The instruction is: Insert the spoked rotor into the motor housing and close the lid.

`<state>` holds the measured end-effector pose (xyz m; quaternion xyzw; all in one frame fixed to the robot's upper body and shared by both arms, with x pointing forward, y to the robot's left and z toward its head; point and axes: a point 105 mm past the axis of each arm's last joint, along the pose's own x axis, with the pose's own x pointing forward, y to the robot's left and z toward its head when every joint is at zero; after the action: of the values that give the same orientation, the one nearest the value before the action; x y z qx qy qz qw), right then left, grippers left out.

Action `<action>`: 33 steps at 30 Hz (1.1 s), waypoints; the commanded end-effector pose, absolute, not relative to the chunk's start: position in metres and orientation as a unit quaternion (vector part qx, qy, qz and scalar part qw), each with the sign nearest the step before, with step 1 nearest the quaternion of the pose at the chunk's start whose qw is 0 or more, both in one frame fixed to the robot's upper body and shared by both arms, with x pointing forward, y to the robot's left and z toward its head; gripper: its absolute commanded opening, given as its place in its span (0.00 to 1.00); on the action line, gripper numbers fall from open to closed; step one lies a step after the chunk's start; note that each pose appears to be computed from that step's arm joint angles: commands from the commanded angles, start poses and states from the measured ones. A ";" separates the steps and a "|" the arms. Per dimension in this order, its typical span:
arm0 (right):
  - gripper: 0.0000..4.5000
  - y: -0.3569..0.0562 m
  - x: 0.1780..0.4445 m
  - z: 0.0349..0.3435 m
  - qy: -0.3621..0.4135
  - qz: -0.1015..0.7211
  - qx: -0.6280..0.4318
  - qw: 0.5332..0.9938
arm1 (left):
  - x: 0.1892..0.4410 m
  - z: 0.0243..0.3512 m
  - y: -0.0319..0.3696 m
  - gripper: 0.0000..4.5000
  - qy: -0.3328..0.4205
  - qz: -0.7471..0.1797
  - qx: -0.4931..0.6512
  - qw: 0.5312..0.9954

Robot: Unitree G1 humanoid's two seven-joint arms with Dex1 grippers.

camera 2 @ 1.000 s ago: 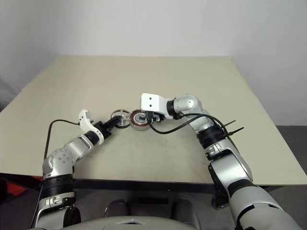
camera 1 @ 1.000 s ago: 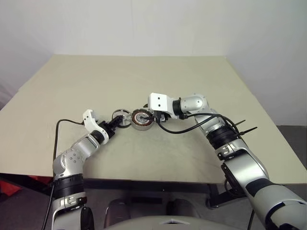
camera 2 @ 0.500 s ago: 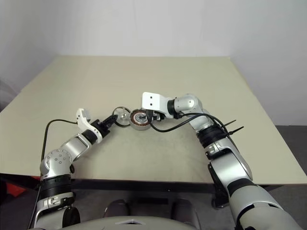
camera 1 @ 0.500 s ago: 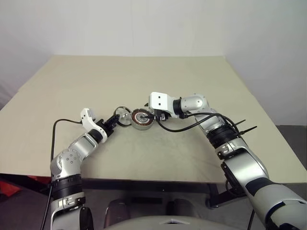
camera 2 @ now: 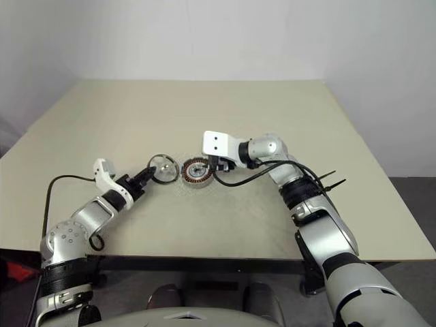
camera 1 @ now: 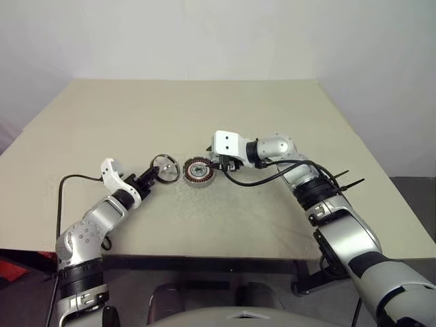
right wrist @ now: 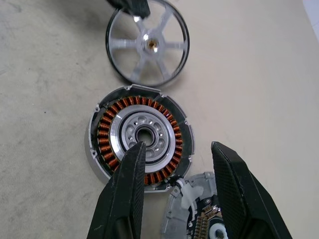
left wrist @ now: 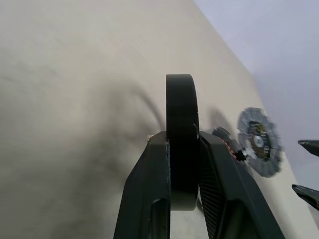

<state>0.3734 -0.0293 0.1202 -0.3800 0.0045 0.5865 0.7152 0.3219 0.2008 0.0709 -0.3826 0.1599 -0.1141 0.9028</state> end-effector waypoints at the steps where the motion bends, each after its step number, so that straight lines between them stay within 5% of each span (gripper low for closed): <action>1: 0.52 -0.026 0.379 0.140 -0.028 0.576 -0.387 0.720 | 0.324 0.085 0.208 0.10 0.139 -0.106 -0.381 0.908; 14: 0.52 -0.058 0.383 0.139 0.003 0.557 -0.409 0.723 | 0.330 0.126 0.150 0.10 0.127 -0.255 -0.519 0.806; 24: 0.52 -0.103 0.371 0.136 0.040 0.557 -0.438 0.705 | 0.339 0.119 0.137 0.10 0.152 -0.278 -0.592 0.741; 33: 0.52 -0.102 0.364 0.131 0.045 0.561 -0.430 0.707 | 0.353 0.109 0.115 0.10 0.186 -0.286 -0.597 0.725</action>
<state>0.3617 -0.1067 0.1121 -0.4311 0.0779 0.5669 0.6976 0.3484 0.1208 0.0968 -0.6038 0.1975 -0.2641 0.7257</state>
